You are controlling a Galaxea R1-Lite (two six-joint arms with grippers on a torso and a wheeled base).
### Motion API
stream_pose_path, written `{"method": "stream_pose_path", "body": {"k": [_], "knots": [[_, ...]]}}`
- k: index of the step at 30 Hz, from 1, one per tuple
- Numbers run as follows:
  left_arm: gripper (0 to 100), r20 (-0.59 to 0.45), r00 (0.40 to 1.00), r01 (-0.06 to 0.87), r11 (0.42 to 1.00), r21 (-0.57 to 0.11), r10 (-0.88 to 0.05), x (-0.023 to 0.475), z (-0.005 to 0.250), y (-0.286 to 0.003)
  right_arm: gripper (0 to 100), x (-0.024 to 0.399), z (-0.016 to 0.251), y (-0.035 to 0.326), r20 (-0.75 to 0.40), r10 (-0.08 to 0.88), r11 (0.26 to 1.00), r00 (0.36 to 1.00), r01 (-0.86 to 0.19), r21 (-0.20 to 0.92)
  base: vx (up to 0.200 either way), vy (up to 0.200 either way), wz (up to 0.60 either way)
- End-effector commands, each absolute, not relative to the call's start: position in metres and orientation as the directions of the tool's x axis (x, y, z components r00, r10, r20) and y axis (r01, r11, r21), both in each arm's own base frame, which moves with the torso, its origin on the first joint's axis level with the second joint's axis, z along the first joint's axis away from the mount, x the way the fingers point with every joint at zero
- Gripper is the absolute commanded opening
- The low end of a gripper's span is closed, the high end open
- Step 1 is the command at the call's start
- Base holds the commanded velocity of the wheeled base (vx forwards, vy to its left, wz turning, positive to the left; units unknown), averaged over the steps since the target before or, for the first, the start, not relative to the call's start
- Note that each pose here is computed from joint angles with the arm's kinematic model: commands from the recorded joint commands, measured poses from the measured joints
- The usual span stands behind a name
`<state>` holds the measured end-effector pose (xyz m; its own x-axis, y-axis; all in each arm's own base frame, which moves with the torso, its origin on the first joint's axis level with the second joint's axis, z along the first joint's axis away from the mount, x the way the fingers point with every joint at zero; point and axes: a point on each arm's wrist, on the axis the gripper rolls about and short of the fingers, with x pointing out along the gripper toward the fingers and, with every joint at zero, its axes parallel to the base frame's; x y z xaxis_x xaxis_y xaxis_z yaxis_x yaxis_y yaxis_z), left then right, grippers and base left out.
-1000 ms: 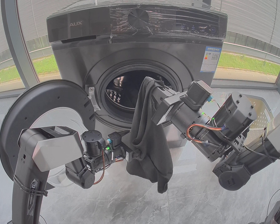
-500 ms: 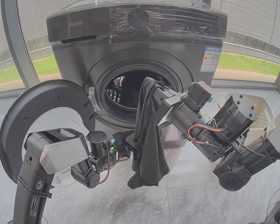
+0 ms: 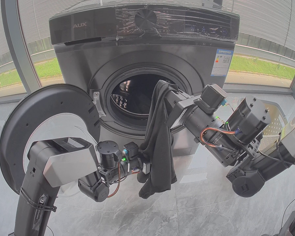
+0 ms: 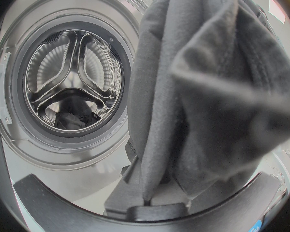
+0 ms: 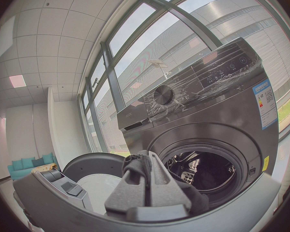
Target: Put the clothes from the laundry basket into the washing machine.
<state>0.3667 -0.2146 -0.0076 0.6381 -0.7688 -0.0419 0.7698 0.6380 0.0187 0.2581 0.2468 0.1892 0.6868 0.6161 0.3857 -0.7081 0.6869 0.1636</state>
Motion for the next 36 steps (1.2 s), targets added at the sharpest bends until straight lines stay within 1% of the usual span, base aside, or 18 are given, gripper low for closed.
{"method": "stream_pose_path", "body": {"k": [1,3,4,7,9,13,14,17,21,22,23,24,25,28,32,33,34,36], "knots": [[0,-0.048,0.627,0.779,0.627,0.019,-0.777,0.35,0.013,-0.206,0,0.269,0.194,0.242,0.402,0.595,0.702,0.695,-0.694,0.16,0.0,0.0,0.0],[0,-0.054,0.617,0.786,0.618,0.016,-0.785,0.344,0.018,-0.204,0,0.273,0.195,0.24,0.408,0.586,0.709,0.7,-0.687,0.16,0.0,0.0,0.0],[0,-0.063,0.6,0.8,0.6,0.013,-0.798,0.335,0.024,-0.201,0,0.28,0.196,0.236,0.414,0.572,0.721,0.709,-0.675,0.159,0.0,0.0,0.0],[0,-0.082,0.578,0.815,0.58,0.001,-0.812,0.319,0.033,-0.194,0,0.298,0.193,0.233,0.422,0.54,0.746,0.728,-0.646,0.16,0.0,0.0,0.0],[0,-0.097,0.548,0.834,0.552,-0.01,-0.831,0.301,0.044,-0.186,0,0.315,0.184,0.229,0.413,0.512,0.772,0.753,-0.614,0.164,0.0,0.0,0.0],[0,-0.11,0.496,0.865,0.501,-0.023,-0.861,0.274,0.059,-0.173,0,0.329,0.164,0.226,0.374,0.499,0.793,0.782,-0.586,0.168,0.0,0.0,0.0],[0,-0.113,0.492,0.867,0.497,-0.025,-0.863,0.271,0.06,-0.171,0,0.33,0.163,0.226,0.371,0.5,0.793,0.783,-0.586,0.167,0.0,0.0,0.0],[0,-0.114,0.459,0.885,0.465,-0.031,-0.881,0.253,0.071,-0.162,0,0.337,0.145,0.228,0.335,0.501,0.802,0.798,-0.574,0.167,0.0,0.0,0.0],[0,-0.094,0.428,0.901,0.433,-0.028,-0.899,0.237,0.085,-0.153,0,0.343,0.127,0.23,0.296,0.506,0.807,0.81,-0.566,0.168,0.0,0.0,0.0],[0,-0.092,0.426,0.902,0.43,-0.029,-0.9,0.236,0.086,-0.152,0,0.343,0.126,0.23,0.295,0.508,0.806,0.81,-0.567,0.17,0.0,0.0,0.0],[0,-0.084,0.413,0.909,0.416,-0.028,-0.907,0.232,0.09,-0.151,0,0.343,0.118,0.232,0.277,0.513,0.806,0.812,-0.567,0.17,0.0,0.0,0.0],[0,-0.083,0.413,0.909,0.416,-0.026,-0.907,0.232,0.091,-0.151,0,0.343,0.116,0.233,0.272,0.515,0.806,0.813,-0.568,0.17,0.0,0.0,0.0],[0,-0.076,0.413,0.91,0.415,-0.011,-0.907,0.232,0.092,-0.151,0,0.343,0.108,0.236,0.252,0.523,0.804,0.814,-0.569,0.171,0.0,0.0,0.0],[0,-0.07,0.421,0.906,0.422,-0.006,-0.904,0.233,0.094,-0.15,0,0.342,0.104,0.237,0.244,0.527,0.803,0.814,-0.571,0.171,0.0,0.0,0.0],[0,-0.03,0.463,0.886,0.463,0.013,-0.886,0.244,0.104,-0.143,0,0.324,0.08,0.237,0.138,0.569,0.793,0.811,-0.585,0.168,0.0,0.0,0.0],[0,-0.03,0.463,0.886,0.463,0.013,-0.886,0.244,0.104,-0.143,0,0.324,0.08,0.237,0.138,0.569,0.793,0.811,-0.585,0.168,0.0,0.0,0.0],[0,-0.019,0.477,0.879,0.476,0.019,-0.879,0.248,0.106,-0.14,0,0.317,0.071,0.235,0.092,0.578,0.794,0.811,-0.585,0.164,0.0,0.0,0.0],[0,-0.016,0.483,0.875,0.483,0.021,-0.875,0.249,0.107,-0.138,0,0.315,0.068,0.234,0.078,0.58,0.795,0.811,-0.585,0.164,0.0,0.0,0.0]]}}
